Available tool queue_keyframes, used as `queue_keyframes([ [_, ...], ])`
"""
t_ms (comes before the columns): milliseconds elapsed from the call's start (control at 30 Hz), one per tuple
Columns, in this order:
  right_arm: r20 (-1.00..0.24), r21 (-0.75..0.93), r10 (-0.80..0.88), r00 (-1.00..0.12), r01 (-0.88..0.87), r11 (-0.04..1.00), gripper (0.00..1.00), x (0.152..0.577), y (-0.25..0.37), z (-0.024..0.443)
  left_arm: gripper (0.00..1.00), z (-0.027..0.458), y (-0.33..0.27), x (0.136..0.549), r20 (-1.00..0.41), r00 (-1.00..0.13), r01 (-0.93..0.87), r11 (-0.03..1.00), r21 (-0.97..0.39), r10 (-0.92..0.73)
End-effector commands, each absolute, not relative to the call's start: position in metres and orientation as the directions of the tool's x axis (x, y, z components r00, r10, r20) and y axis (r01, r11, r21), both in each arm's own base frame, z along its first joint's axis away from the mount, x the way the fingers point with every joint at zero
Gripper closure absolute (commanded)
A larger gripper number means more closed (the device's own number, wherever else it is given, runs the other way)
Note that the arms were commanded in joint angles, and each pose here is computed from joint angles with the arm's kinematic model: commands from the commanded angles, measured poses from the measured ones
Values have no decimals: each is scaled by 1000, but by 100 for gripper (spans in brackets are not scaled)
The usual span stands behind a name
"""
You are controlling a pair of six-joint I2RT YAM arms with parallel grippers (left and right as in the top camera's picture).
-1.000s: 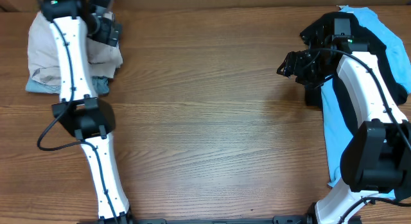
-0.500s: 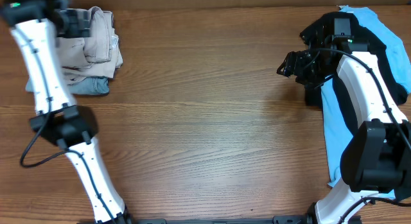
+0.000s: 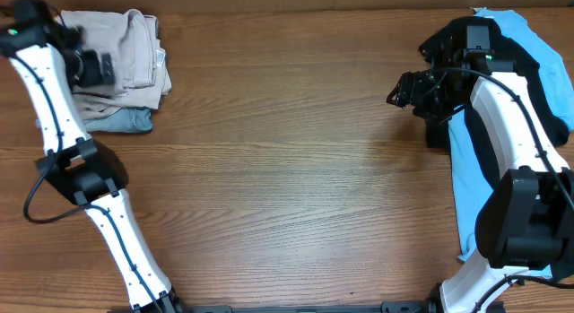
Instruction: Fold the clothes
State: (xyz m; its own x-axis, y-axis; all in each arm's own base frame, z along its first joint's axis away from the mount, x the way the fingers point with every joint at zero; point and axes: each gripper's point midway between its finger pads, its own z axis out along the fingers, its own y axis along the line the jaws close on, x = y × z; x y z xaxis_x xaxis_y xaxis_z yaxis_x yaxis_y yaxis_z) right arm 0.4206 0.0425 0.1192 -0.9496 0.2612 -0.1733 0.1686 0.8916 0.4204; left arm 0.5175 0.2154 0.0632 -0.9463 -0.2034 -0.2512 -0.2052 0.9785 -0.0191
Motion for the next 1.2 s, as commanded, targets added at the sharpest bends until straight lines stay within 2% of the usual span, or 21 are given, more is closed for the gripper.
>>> queue_keyframes([
  [0, -189, 420, 254, -949, 156, 894, 27, 424, 45, 123, 0, 26, 215, 510, -178, -966, -185, 982, -23, -186],
  [167, -214, 413, 234, -949, 129, 902, 24, 427, 44, 128, 0, 27, 215, 512, -185, -961, -202, 979, -26, -204],
  [333, -285, 359, 227, -931, 116, 926, 18, 436, 33, 169, 0, 94, 215, 522, -315, -929, -199, 980, -13, -193],
  [533, -447, 279, 222, -866, 101, 955, 11, 435, 16, 279, 0, 232, 200, 502, -519, -829, -235, 972, -19, -211],
  [567, -484, 276, 219, -847, 90, 957, 10, 431, 17, 303, 0, 255, 196, 493, -546, -803, -265, 964, -33, -239],
  [633, -544, 268, 215, -811, 75, 960, 0, 422, 17, 339, 0, 286, 190, 480, -583, -775, -278, 960, -36, -246],
  [700, -620, 262, 211, -755, 54, 963, 0, 403, 17, 385, 0, 321, 184, 467, -638, -735, -276, 961, -27, -229],
  [800, -678, 265, 210, -704, 32, 964, 0, 373, 18, 424, 0, 346, 180, 456, -677, -704, -275, 961, -20, -215],
  [933, -785, 266, 205, -584, -19, 964, 0, 339, 21, 476, 0, 359, 177, 450, -697, -686, -274, 962, -16, -207],
  [1167, -842, 258, 201, -501, -46, 965, 0, 304, 22, 507, 0, 358, 177, 450, -695, -688, -274, 962, -16, -208],
])
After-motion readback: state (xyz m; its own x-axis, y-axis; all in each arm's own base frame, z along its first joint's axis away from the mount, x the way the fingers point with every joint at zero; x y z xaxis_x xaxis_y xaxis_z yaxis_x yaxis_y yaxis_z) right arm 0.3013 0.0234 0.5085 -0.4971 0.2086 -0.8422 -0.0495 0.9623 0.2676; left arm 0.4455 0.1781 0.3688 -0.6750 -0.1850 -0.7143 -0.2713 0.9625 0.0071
